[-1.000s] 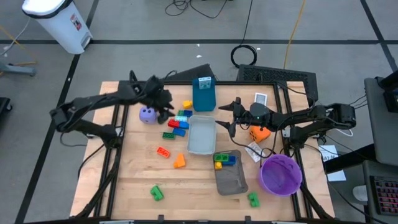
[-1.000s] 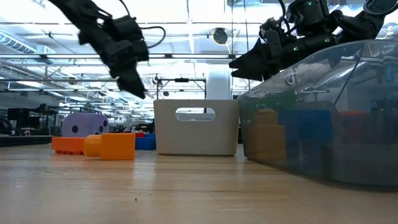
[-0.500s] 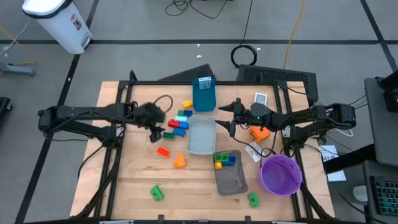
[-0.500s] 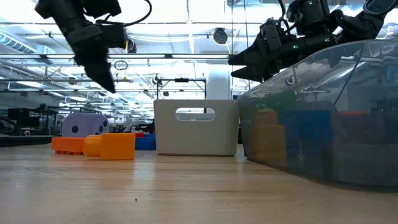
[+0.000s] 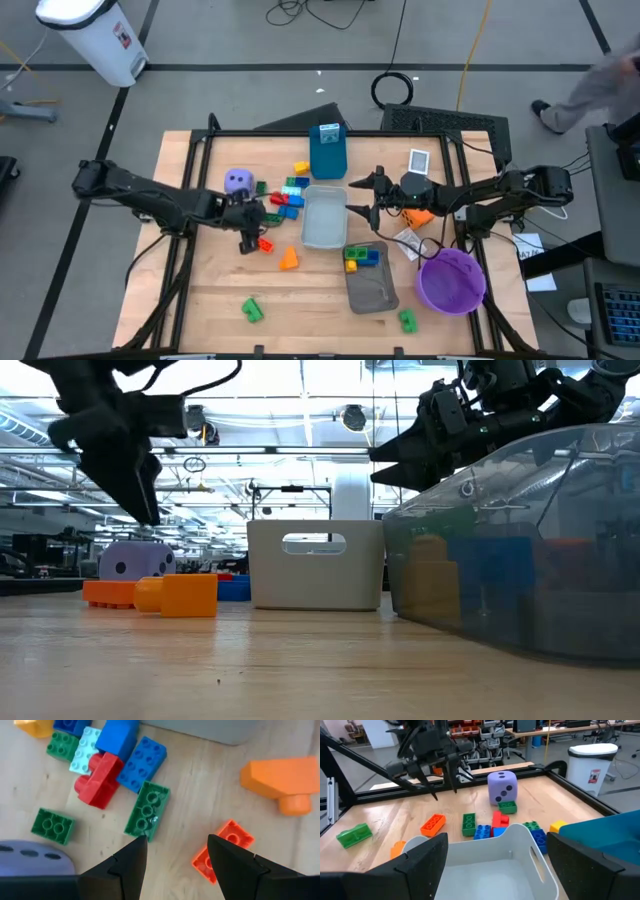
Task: Pick & Place Toys
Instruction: Put the dark green game piece into the black bin
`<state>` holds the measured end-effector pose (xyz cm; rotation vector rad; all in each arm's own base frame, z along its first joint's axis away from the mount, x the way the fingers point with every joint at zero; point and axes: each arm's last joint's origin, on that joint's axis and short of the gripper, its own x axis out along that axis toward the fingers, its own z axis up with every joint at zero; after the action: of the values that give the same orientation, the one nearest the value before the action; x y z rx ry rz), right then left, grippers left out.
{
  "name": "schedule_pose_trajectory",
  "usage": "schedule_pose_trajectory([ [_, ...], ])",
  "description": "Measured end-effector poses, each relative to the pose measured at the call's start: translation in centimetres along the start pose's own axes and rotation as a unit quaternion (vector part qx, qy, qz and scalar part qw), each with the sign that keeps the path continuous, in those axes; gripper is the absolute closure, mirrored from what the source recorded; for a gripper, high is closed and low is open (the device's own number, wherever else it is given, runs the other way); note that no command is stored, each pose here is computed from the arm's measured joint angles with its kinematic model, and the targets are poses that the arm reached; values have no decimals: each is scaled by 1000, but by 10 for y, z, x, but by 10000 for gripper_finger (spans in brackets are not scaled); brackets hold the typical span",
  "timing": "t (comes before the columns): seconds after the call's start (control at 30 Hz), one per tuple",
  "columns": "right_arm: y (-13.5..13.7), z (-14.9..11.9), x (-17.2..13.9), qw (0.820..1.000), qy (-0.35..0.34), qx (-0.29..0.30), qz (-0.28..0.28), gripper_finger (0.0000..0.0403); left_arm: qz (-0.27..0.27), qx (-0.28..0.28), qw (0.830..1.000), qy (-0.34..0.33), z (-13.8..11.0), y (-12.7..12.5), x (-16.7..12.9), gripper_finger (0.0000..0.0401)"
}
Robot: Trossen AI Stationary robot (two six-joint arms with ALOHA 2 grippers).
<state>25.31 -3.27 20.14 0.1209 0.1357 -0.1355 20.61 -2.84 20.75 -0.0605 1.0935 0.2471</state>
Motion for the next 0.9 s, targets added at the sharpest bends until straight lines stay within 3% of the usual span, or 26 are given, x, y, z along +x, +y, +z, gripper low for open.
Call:
schedule_pose_trajectory([
  [0.17,0,0,0,1000,0,0,0,78,16,40,999,34,2,-1,19,185],
  [0.47,0,-2,0,1000,10,0,-1,78,17,19,996,80,6,18,40,185],
  [0.9,-1,-5,0,1000,24,0,-3,78,-16,50,997,54,16,35,47,183],
])
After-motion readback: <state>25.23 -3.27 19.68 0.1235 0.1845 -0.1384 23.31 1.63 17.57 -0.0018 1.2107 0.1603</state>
